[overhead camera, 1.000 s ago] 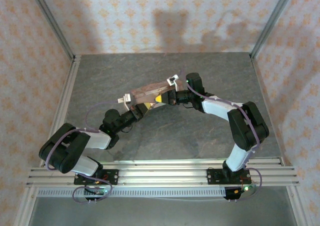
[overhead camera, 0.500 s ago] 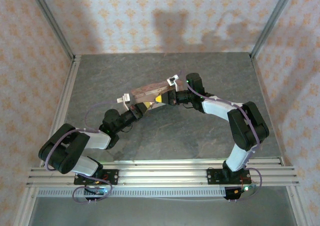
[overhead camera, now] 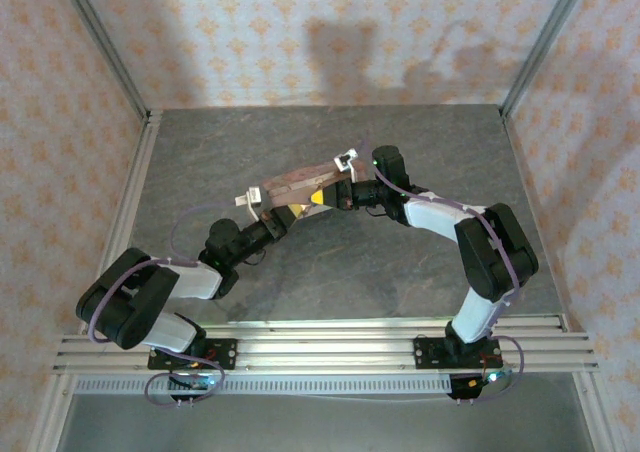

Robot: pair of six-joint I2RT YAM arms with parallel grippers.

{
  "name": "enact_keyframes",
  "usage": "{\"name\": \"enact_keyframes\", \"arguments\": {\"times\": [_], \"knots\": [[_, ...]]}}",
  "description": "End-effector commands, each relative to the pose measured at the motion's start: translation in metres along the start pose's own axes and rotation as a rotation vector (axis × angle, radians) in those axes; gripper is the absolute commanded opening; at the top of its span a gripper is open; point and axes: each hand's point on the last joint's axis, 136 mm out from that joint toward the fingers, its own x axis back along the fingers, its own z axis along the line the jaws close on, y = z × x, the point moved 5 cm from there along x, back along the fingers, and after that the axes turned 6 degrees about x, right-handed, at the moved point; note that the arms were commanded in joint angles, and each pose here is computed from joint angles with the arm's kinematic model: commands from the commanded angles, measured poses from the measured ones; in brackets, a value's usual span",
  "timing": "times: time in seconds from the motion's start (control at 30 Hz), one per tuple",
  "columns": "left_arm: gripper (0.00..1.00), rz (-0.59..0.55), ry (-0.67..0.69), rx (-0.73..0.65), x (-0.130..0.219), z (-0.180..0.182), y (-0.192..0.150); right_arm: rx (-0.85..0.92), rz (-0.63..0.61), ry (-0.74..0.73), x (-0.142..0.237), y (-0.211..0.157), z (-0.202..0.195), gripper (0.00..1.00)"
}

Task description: Unlock the padlock with the key

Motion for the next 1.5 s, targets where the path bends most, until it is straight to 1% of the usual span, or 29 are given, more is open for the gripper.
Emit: {"name": "enact_keyframes", "arguments": {"times": [0.0, 0.57, 0.93, 1.47], "knots": [[0.00, -0.024, -0.059, -0.019, -0.006, -0.015, 0.005, 0.092, -0.021, 0.059, 0.004, 0.009, 0.025, 0.00], [0.00, -0.050, -0.072, -0.012, -0.005, -0.019, 0.009, 0.088, -0.017, 0.067, 0.004, 0.007, 0.025, 0.00], [0.00, -0.044, -0.079, -0.003, -0.010, -0.021, 0.009, 0.091, -0.048, 0.091, 0.006, 0.011, 0.031, 0.00], [0.00, -0.037, -0.045, 0.010, -0.018, -0.010, 0.005, 0.085, -0.067, 0.104, 0.006, 0.013, 0.035, 0.00]]}}
